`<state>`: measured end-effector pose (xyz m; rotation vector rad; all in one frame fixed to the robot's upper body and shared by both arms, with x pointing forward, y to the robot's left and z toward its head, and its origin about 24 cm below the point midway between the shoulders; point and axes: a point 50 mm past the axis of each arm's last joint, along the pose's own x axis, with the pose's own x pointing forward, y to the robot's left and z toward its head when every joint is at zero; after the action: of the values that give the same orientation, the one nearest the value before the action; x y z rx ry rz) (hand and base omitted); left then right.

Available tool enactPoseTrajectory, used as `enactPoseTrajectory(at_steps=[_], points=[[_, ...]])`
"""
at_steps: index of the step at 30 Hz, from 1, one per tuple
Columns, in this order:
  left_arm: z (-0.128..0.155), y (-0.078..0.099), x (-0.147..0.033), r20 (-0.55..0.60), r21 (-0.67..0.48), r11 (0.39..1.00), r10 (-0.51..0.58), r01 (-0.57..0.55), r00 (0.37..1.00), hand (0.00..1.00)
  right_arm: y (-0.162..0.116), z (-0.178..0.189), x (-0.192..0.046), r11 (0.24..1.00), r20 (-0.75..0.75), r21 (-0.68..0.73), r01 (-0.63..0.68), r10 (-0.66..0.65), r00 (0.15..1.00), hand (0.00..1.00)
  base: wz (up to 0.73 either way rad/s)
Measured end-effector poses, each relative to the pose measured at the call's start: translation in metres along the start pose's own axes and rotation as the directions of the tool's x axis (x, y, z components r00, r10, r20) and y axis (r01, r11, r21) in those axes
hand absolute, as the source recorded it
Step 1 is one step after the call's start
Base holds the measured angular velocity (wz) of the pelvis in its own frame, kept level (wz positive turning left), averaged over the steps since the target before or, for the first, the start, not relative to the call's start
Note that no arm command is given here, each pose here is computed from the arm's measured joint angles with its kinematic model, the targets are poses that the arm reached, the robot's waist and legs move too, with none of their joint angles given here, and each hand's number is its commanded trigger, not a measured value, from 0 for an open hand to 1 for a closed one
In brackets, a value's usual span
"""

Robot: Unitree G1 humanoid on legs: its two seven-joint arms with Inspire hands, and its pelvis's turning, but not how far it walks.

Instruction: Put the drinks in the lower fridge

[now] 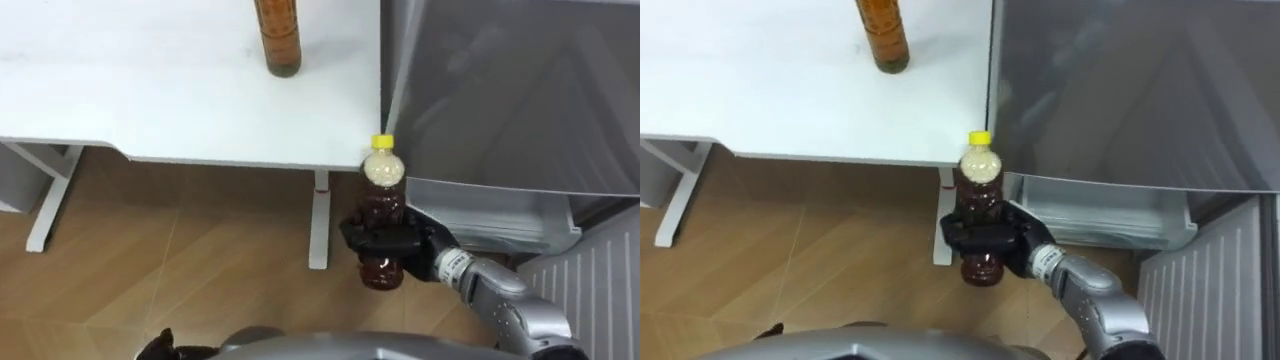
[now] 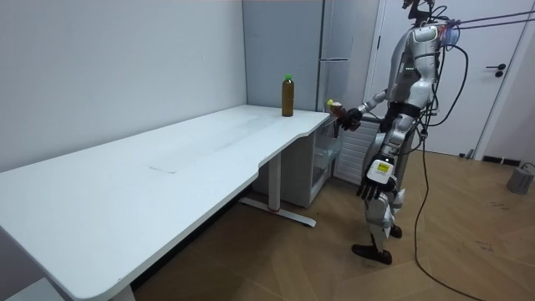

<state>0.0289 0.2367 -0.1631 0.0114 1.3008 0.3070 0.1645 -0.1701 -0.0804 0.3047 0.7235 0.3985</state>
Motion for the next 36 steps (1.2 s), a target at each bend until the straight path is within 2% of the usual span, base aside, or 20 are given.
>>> enactPoseTrajectory(at_steps=[10, 13, 16, 19, 21, 26, 30, 36], points=[[-0.004, 0.001, -0.001, 0.004, 0.04, 0.999, 0.003, -0.003, 1.0, 0.0, -0.006, -0.006, -0.003, 0.992, -0.002, 0.042, 0.123, -0.123, 0.992, 1.0, -0.03], [-0.006, 0.002, -0.001, -0.001, 0.057, 0.998, 0.017, -0.017, 1.0, 0.0, -0.007, -0.006, -0.005, 0.981, 0.02, 0.134, 0.143, -0.147, 0.989, 1.0, 0.0], [-0.009, 0.001, -0.002, -0.006, 0.075, 0.997, 0.019, -0.019, 1.0, 0.0, -0.008, -0.007, -0.007, 0.942, 0.047, 0.291, 0.165, -0.186, 0.981, 1.0, 0.0], [-0.013, -0.002, -0.002, -0.014, 0.07, 0.997, 0.012, -0.011, 1.0, 0.0, -0.014, -0.006, -0.012, 0.855, 0.079, 0.482, 0.193, -0.262, 0.962, 1.0, -0.07], [-0.017, -0.004, -0.003, -0.025, 0.08, 0.997, 0.01, -0.008, 1.0, 0.0, -0.021, -0.001, -0.015, 0.769, 0.109, 0.603, 0.211, -0.342, 0.933, 1.0, -0.06], [-0.026, -0.003, -0.005, -0.057, 0.144, 0.989, 0.018, -0.01, 0.998, 0.0, -0.035, 0.008, -0.02, 0.587, 0.149, 0.793, 0.163, -0.446, 0.882, 1.0, 0.0], [-0.033, -0.001, -0.006, -0.092, 0.148, 0.989, 0.031, -0.018, 0.995, 0.0, -0.044, 0.005, -0.022, 0.45, 0.106, 0.877, 0.169, -0.524, 0.845, 1.0, 0.0], [-0.033, -0.001, -0.006, -0.104, 0.151, 0.988, 0.04, -0.024, 0.994, 0.0, -0.042, -0.008, -0.019, 0.321, 0.021, 0.927, 0.193, -0.557, 0.83, 1.0, 0.0]])
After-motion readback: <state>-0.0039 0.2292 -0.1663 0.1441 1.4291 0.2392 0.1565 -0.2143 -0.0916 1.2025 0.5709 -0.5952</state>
